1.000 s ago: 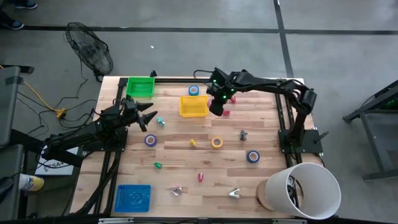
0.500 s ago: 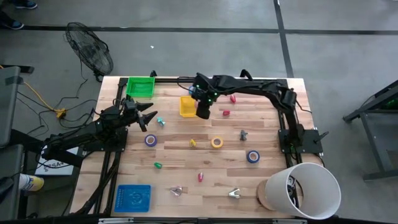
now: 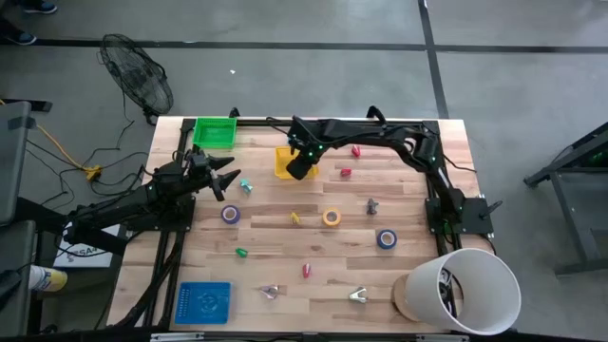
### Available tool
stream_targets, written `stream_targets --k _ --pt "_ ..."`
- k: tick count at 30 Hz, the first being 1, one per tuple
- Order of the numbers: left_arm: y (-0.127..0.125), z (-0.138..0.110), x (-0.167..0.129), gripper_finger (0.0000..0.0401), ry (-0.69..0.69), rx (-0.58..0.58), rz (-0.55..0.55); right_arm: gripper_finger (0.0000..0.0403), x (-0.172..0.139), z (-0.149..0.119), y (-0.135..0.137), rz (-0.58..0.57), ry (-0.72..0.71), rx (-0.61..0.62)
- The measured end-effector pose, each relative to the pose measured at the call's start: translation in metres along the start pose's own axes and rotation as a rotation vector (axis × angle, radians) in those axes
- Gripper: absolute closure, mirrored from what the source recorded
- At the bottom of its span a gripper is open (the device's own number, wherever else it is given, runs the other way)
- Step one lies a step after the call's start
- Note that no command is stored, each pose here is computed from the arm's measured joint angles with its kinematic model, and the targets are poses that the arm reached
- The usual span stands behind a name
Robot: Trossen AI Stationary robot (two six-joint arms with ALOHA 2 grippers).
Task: Pick and place Stapler, Stapler remover, tape
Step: Put the pink tape into the yellow bin
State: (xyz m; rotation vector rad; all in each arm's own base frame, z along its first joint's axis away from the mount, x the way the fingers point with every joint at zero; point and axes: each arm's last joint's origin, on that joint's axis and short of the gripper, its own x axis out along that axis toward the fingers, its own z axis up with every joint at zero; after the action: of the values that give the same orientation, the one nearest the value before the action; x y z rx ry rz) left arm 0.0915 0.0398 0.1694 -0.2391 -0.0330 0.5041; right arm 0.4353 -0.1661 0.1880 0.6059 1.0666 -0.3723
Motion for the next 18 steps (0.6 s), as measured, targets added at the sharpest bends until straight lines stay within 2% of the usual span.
stream_targets --k 6,18 --pt "0.0000 0.0001 0.0000 0.0132 -0.001 0.000 0.000 0.0357 0.0016 -0.0001 -0.0013 -0.030 -0.007 0.022" --pt "0.0000 0.0000 0.0000 0.0132 0.000 0.000 0.000 0.0311 0.0025 -0.0005 -0.0001 -0.038 -0.010 0.019"
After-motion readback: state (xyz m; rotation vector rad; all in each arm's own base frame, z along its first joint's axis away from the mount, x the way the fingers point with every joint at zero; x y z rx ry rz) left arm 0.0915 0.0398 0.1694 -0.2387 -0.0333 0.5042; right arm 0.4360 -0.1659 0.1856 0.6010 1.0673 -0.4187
